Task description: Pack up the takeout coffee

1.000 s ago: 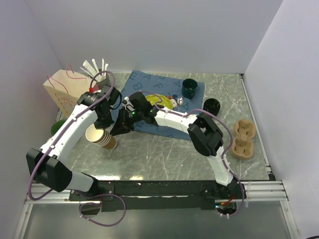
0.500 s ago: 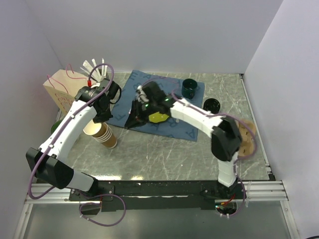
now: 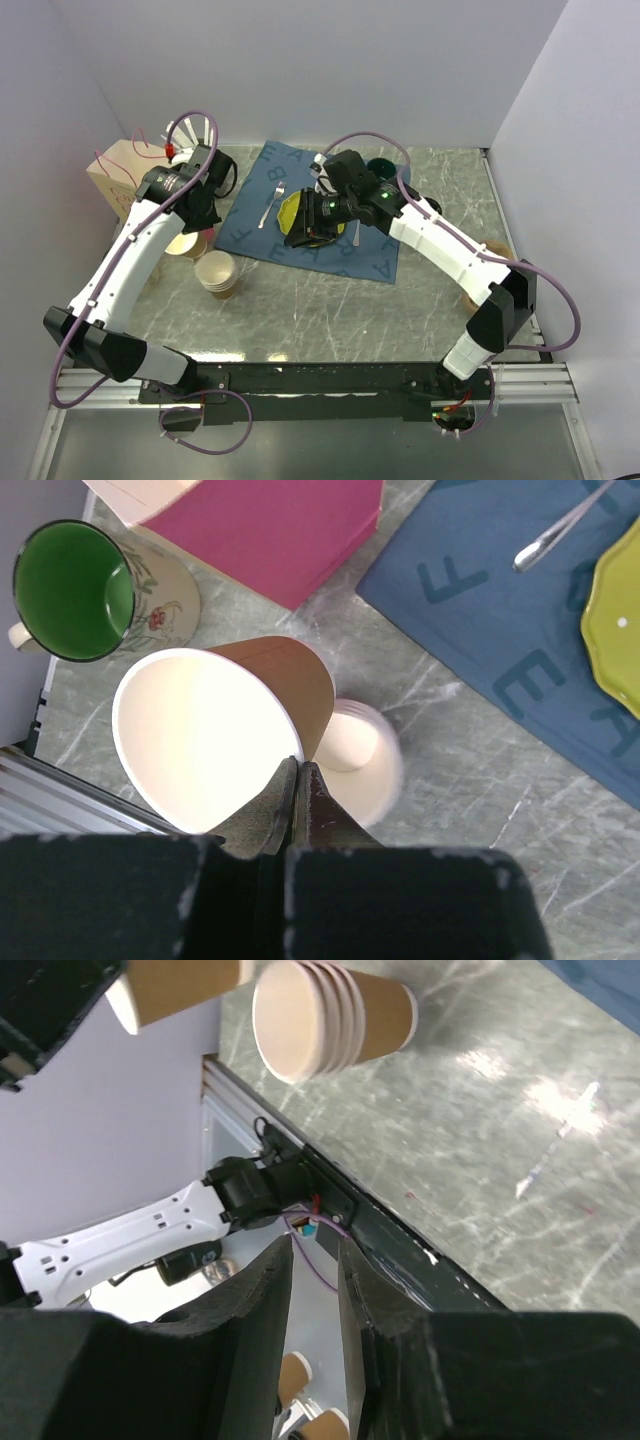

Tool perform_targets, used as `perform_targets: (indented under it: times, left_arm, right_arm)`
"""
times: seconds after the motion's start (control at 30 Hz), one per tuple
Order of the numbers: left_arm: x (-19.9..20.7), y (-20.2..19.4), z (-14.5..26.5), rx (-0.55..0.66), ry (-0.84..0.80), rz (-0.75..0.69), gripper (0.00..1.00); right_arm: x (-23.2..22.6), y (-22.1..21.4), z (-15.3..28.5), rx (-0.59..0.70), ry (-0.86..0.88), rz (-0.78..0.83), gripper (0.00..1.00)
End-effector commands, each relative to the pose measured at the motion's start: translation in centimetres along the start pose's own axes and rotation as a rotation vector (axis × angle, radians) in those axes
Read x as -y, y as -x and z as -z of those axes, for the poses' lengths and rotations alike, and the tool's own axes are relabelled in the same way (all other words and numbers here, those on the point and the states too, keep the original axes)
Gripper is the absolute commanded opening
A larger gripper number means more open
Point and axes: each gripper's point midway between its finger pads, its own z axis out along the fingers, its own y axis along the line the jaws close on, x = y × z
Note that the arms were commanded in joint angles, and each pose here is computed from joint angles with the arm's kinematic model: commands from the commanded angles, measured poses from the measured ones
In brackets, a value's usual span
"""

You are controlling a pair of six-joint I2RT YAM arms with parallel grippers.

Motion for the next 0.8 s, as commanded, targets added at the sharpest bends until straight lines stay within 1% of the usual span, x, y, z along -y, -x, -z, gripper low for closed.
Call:
perform_targets:
  times: [0.0,0.13,0.23,0.3,0.37,0.43,0.47,0.5,0.53,0.6,0.63,0.67,0.7,0.73,0.77]
  left_arm:
    - [0.5,0.2,2.0,0.012,-0.081,0.002,0.01]
    - [1.1,0.5,2.8,0.021,-0.127,0.01,0.01]
    - [2.7,1.9,4.2,0.049,-0.208,0.017,0.01]
    - [4.9,3.1,6.0,0.089,-0.304,0.0,0.01]
    - [7.8,2.8,7.6,0.092,-0.39,-0.047,0.01]
    - [9.5,2.1,8.1,0.08,-0.406,-0.084,0.01]
    - [11.3,1.1,8.4,0.063,-0.42,-0.119,0.01]
    - [12.0,0.5,8.3,0.053,-0.416,-0.14,0.01]
    - [12.7,-0.1,8.1,0.042,-0.412,-0.156,0.01]
    - [15.1,-2.5,7.9,0.019,-0.413,-0.229,0.01]
    - [15.9,-3.2,7.9,0.016,-0.417,-0.251,0.01]
    - [17.3,-4.7,7.8,0.004,-0.417,-0.294,0.01]
    - [17.9,-5.4,7.7,-0.001,-0.414,-0.316,0.01]
    - [18.4,-6.0,7.6,-0.005,-0.415,-0.332,0.01]
    - [19.5,-7.3,7.3,-0.014,-0.414,-0.37,0.01]
  right_arm:
    - [0.5,0.3,1.9,0.051,-0.035,0.008,0.33]
    - [0.4,0.0,2.1,0.058,-0.031,0.003,0.33]
    - [0.5,0.0,3.0,0.07,-0.047,0.017,0.33]
    - [0.7,0.3,4.0,0.098,-0.076,0.04,0.34]
    - [0.8,0.4,5.8,0.136,-0.108,0.062,0.36]
    - [1.1,0.6,7.3,0.171,-0.139,0.094,0.41]
    - [1.3,0.2,8.7,0.186,-0.161,0.105,0.43]
    - [1.8,0.4,9.5,0.221,-0.195,0.118,0.45]
    - [2.2,0.4,10.4,0.241,-0.217,0.121,0.51]
    - [2.8,0.1,12.9,0.307,-0.263,0.131,0.57]
    - [3.2,-0.3,13.5,0.324,-0.279,0.127,0.65]
    - [3.0,-0.7,15.3,0.369,-0.27,0.13,0.69]
    - [3.4,-1.1,16.2,0.394,-0.286,0.114,0.72]
    - [4.1,-1.3,16.8,0.42,-0.311,0.103,0.88]
    - [4.1,-1.8,18.6,0.471,-0.303,0.1,0.99]
